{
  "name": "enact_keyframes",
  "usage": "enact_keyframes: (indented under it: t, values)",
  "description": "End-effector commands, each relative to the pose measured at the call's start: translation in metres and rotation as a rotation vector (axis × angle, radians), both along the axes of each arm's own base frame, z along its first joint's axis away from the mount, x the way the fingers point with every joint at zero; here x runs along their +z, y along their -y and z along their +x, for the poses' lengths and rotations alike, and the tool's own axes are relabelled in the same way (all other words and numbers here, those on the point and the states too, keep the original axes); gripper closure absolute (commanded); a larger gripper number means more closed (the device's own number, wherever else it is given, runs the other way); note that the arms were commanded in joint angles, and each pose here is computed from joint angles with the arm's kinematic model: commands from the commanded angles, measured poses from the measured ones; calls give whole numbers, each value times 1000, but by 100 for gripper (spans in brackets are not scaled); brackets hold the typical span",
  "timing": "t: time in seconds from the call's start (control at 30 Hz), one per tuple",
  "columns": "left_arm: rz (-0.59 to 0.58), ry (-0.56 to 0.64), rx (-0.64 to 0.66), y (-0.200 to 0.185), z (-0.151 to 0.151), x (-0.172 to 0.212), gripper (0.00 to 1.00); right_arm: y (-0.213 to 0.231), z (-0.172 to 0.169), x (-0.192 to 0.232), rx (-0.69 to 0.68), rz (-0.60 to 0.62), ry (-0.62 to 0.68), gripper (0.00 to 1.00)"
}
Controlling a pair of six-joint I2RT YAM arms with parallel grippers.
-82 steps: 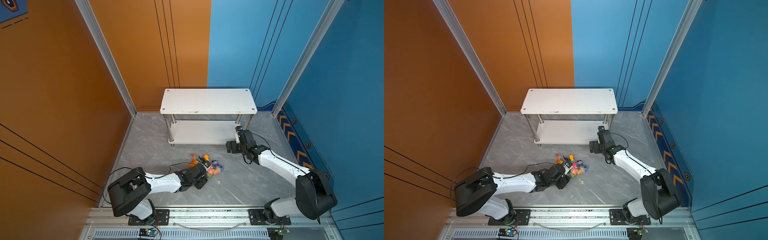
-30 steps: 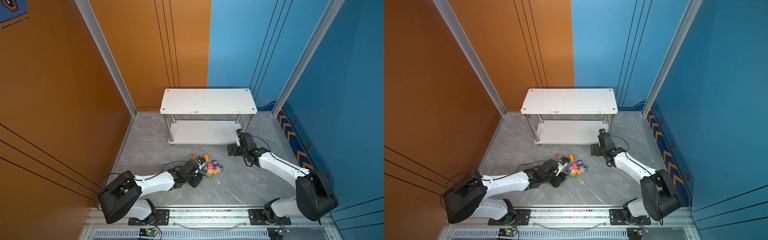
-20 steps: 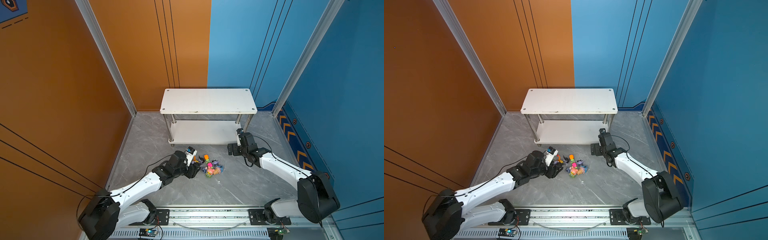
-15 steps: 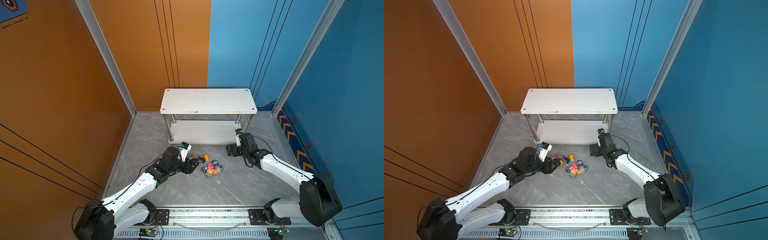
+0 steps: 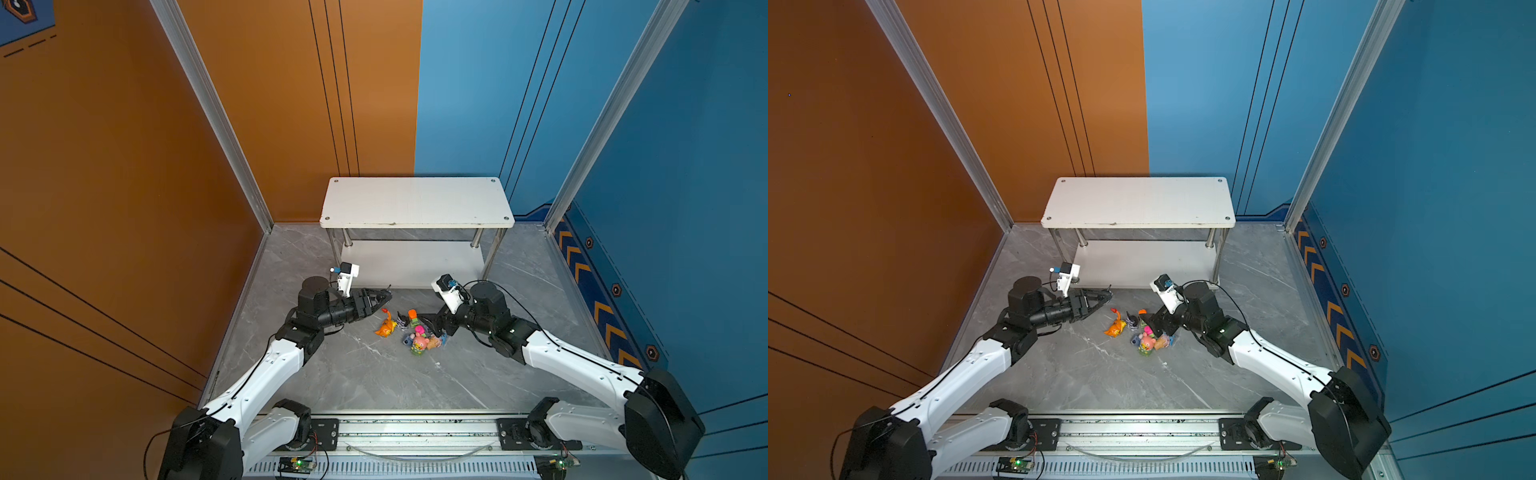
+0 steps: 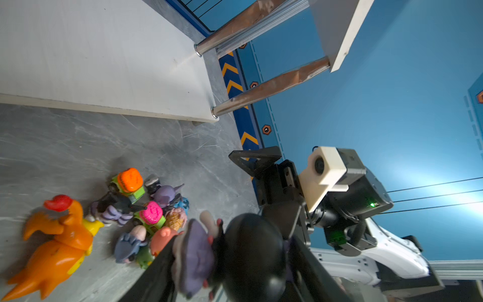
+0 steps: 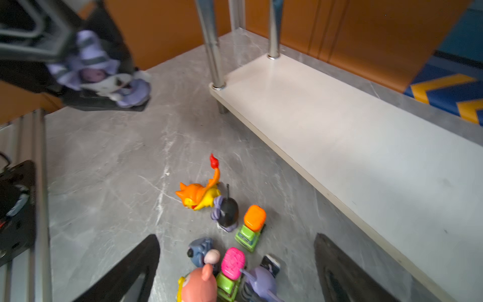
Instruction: Place and organize the plastic toys onto the shelf
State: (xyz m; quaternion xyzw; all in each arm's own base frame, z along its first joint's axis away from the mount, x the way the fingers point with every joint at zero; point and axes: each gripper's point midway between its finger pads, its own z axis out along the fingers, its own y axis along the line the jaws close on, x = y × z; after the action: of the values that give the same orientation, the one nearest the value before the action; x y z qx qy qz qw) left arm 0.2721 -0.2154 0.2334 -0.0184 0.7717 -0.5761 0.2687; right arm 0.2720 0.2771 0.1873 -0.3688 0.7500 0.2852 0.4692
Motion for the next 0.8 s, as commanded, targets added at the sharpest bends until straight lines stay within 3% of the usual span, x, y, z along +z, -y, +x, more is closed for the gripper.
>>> enact_keyframes:
  t: [0.0,0.2,0.4,0.77]
  values:
    - [-116,10,-55,6,-8,31,46,-29,-16,35,212,74,96,8]
    - [-133,1,-60,4,-14,35,46,-50,-13,58,336,49,130,8]
    - [-124,-3,-24,0,-15,25,46,-67,-1,71,332,39,159,8]
    - [-118,16,-17,-2,-14,26,46,-100,-15,71,377,-2,185,8]
